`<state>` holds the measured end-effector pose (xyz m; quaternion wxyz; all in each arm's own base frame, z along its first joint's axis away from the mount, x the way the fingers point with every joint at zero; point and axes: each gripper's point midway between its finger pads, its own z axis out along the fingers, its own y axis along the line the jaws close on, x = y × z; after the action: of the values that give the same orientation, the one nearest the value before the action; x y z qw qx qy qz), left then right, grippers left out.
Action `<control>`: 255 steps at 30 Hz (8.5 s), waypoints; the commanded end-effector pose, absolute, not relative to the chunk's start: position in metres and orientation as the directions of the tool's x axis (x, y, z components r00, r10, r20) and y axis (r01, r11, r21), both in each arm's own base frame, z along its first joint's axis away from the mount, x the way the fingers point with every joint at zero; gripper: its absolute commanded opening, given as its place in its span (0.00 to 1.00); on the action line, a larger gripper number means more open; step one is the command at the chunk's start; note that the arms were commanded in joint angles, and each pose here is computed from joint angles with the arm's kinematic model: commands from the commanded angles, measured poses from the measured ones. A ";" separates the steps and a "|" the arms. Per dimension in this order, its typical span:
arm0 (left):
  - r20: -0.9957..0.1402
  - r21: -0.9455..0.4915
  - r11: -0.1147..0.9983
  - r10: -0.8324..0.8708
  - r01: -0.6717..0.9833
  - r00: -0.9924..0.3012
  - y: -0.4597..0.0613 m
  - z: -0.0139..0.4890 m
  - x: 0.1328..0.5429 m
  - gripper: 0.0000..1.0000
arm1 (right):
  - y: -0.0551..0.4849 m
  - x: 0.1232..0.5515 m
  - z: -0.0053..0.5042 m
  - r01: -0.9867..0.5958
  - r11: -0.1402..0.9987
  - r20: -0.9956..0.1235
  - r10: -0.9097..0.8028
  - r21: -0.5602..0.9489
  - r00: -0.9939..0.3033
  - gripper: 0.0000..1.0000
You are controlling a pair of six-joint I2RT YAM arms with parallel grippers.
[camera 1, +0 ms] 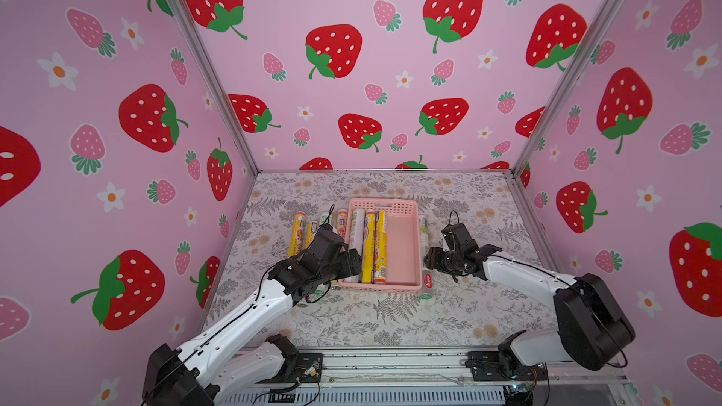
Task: Put the plastic wrap into the basket
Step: Pick up the plastic wrap from the center of the board, then place the plastic wrap in the basket, then pick up the plastic wrap from the center of the board, then place the plastic wrap in the basket.
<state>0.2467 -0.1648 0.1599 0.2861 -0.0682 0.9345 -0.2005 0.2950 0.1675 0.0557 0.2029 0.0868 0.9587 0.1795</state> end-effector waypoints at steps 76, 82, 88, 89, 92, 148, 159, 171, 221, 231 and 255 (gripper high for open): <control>-0.677 -0.360 0.928 -0.191 0.094 -0.711 -0.163 0.233 0.280 0.93 | 0.128 0.323 0.172 0.134 0.974 -0.546 0.215 0.183 -0.810 0.26; -0.638 -0.435 0.892 -0.208 0.124 -0.741 -0.187 0.228 0.288 0.93 | 0.181 0.311 0.207 0.061 0.949 -0.558 0.233 0.310 -0.796 0.26; -0.611 -0.438 0.893 -0.212 0.103 -0.763 -0.185 0.209 0.283 0.93 | 0.238 0.307 0.207 0.005 0.907 -0.509 0.240 0.421 -0.827 0.26; -0.609 -0.438 0.893 -0.212 0.102 -0.765 -0.185 0.207 0.282 0.93 | 0.244 0.307 0.206 0.002 0.903 -0.499 0.238 0.429 -0.833 0.26; -0.608 -0.435 0.895 -0.215 0.095 -0.765 -0.181 0.203 0.280 0.93 | 0.260 0.311 0.194 0.009 0.903 -0.475 0.234 0.430 -0.848 0.26; -0.571 -0.361 0.931 -0.263 -0.049 -0.778 -0.131 0.177 0.259 0.94 | 0.305 0.342 0.087 0.006 0.947 -0.443 0.156 0.320 -0.883 0.62; -0.520 -0.270 0.912 -0.409 -0.310 -0.750 -0.056 0.167 0.248 0.90 | 0.290 0.337 0.170 -0.163 0.933 -0.611 0.072 0.320 -0.788 0.59; -0.514 -0.097 0.810 -0.538 -0.578 -0.668 0.025 0.142 0.247 0.87 | 0.276 0.301 0.169 -0.239 0.901 -0.587 0.022 0.363 -0.809 0.59; -0.356 -0.045 0.821 -0.546 -0.569 -0.759 0.056 0.080 0.321 0.41 | 0.242 0.298 0.197 -0.229 0.897 -0.659 0.088 0.379 -0.747 0.57; -0.457 -0.296 0.882 -0.467 -0.366 -0.757 -0.032 0.171 0.323 0.44 | 0.222 0.308 0.223 -0.225 0.895 -0.703 0.128 0.386 -0.699 0.57; -0.460 -0.449 0.886 -0.120 0.113 -0.880 -0.322 0.167 0.338 0.46 | 0.127 0.285 0.209 -0.042 0.951 -0.707 0.197 0.305 -0.680 0.58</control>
<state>0.3255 -0.2990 0.1401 0.2142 -0.0012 0.9556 -0.2022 0.2872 0.1341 0.2105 0.3944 0.0393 0.9039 0.1610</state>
